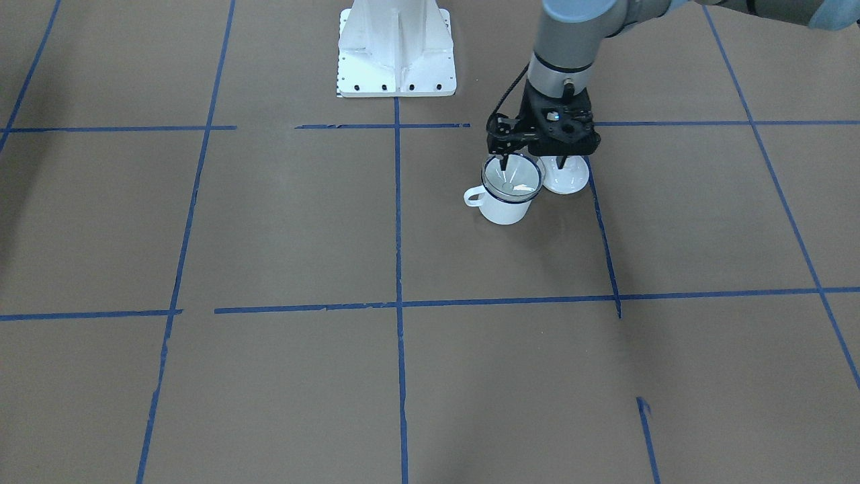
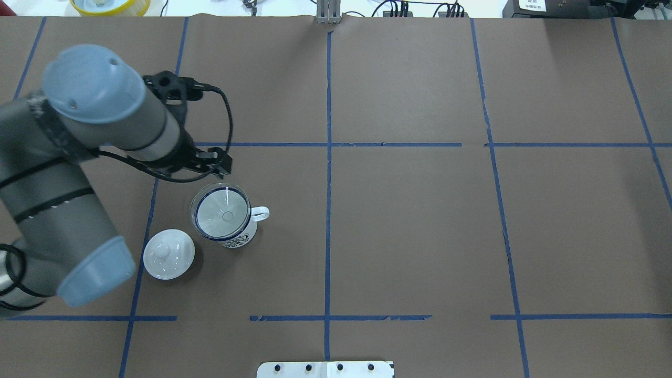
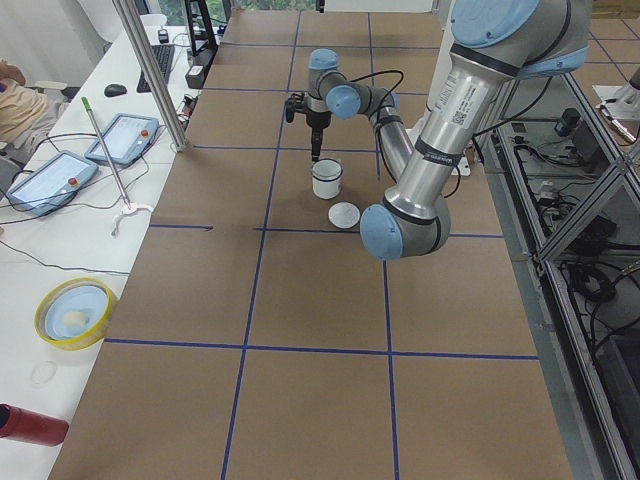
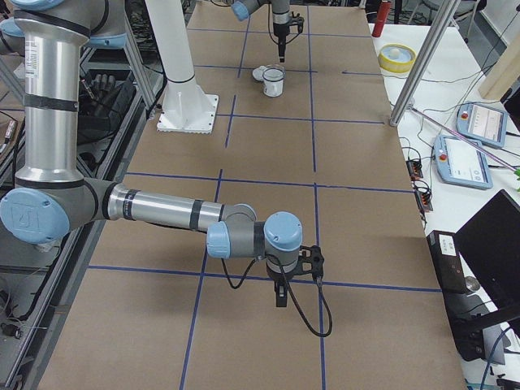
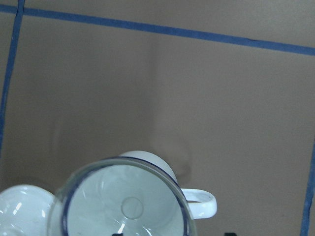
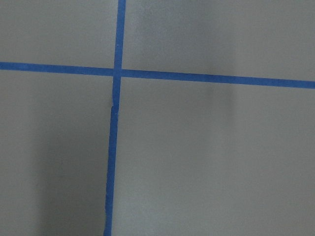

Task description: Place funnel on cup

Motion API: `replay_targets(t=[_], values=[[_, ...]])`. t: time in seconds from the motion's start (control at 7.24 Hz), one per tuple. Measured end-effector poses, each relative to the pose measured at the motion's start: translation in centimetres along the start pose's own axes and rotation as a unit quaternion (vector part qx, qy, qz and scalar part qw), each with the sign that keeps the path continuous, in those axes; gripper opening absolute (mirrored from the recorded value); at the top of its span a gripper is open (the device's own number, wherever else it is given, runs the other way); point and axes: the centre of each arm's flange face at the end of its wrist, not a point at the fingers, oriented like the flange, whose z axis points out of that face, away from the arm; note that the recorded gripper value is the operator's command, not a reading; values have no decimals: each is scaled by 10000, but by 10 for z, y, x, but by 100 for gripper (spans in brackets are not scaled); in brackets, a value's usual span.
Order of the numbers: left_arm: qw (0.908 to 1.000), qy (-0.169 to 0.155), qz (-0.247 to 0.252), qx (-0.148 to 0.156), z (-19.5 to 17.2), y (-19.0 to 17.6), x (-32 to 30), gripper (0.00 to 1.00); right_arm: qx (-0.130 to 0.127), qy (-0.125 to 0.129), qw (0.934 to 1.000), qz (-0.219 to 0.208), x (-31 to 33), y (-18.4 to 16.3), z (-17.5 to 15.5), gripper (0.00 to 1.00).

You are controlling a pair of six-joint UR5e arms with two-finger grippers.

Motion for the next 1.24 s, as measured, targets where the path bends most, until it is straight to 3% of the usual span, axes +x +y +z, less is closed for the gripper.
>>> replay_targets(t=[0.28,0.69,0.97,1.24], values=[[9965,112,826,53,-17,-18,-118,100,0,0,10000,0,0,0,0,100],[9874,-349,1546,-17,-51,-20,-355,100,0,0,10000,0,0,0,0,100],[9934,-353,1083,-111,-66,6,-498,100,0,0,10000,0,0,0,0,100],[9971,-333,601,-327,-53,35,-560,100,0,0,10000,0,0,0,0,100]])
